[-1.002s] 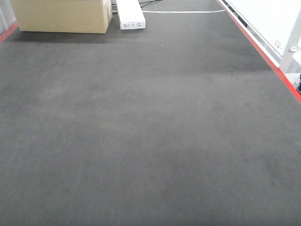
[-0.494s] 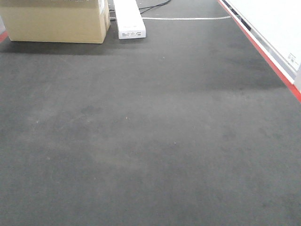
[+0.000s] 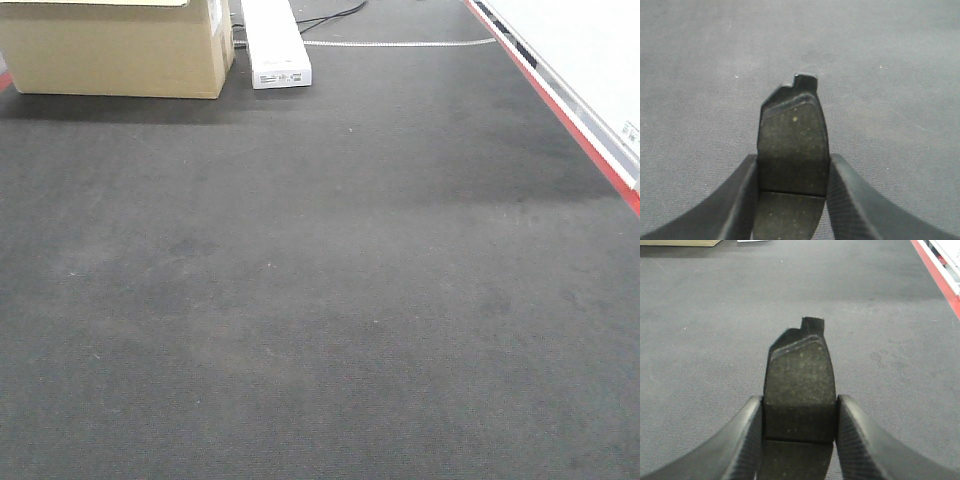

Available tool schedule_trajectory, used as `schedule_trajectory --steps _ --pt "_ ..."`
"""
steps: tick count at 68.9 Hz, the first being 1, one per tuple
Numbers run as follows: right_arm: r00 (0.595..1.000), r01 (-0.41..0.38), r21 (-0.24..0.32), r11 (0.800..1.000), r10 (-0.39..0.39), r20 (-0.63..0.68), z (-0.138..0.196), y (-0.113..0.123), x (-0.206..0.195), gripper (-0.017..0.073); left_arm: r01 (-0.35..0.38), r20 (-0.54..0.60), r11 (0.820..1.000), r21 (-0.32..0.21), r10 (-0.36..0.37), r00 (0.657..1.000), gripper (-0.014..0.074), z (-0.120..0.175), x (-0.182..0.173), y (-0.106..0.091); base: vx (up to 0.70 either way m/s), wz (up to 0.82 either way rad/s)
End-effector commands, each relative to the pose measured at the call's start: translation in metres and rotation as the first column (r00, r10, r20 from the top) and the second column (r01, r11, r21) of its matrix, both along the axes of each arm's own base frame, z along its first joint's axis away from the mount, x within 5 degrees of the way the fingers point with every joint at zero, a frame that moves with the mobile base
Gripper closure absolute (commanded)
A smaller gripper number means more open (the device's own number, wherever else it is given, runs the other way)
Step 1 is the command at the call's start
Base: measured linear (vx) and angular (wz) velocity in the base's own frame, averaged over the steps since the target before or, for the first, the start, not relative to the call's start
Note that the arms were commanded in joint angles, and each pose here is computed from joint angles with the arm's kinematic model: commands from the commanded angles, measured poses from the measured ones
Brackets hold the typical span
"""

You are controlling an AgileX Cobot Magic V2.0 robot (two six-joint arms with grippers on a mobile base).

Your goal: Move and align brake pads A on conveyor

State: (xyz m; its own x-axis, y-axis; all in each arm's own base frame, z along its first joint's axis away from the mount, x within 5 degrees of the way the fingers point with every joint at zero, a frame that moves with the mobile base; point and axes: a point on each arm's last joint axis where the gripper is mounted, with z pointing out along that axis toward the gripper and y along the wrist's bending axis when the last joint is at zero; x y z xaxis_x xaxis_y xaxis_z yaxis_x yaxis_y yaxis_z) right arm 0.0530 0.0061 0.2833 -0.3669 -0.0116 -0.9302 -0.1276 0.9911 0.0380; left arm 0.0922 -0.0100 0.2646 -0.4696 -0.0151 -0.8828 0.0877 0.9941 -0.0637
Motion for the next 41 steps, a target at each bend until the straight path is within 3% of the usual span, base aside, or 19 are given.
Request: schedule_trajectory --steps 1,41 --pt "0.993 -0.007 0.0 1.0 0.007 0.116 0.0179 0.0005 0.0029 0.0571 -0.013 0.108 1.0 -0.022 0.015 0.994 0.06 0.0164 0.0042 0.0003 0.0 0.0" --pt "0.993 -0.007 0.0 1.0 0.007 0.116 0.0179 0.0005 0.0029 0.0571 -0.013 0.108 1.0 -0.022 0.015 0.994 0.06 0.0164 0.0042 0.0003 0.0 0.0"
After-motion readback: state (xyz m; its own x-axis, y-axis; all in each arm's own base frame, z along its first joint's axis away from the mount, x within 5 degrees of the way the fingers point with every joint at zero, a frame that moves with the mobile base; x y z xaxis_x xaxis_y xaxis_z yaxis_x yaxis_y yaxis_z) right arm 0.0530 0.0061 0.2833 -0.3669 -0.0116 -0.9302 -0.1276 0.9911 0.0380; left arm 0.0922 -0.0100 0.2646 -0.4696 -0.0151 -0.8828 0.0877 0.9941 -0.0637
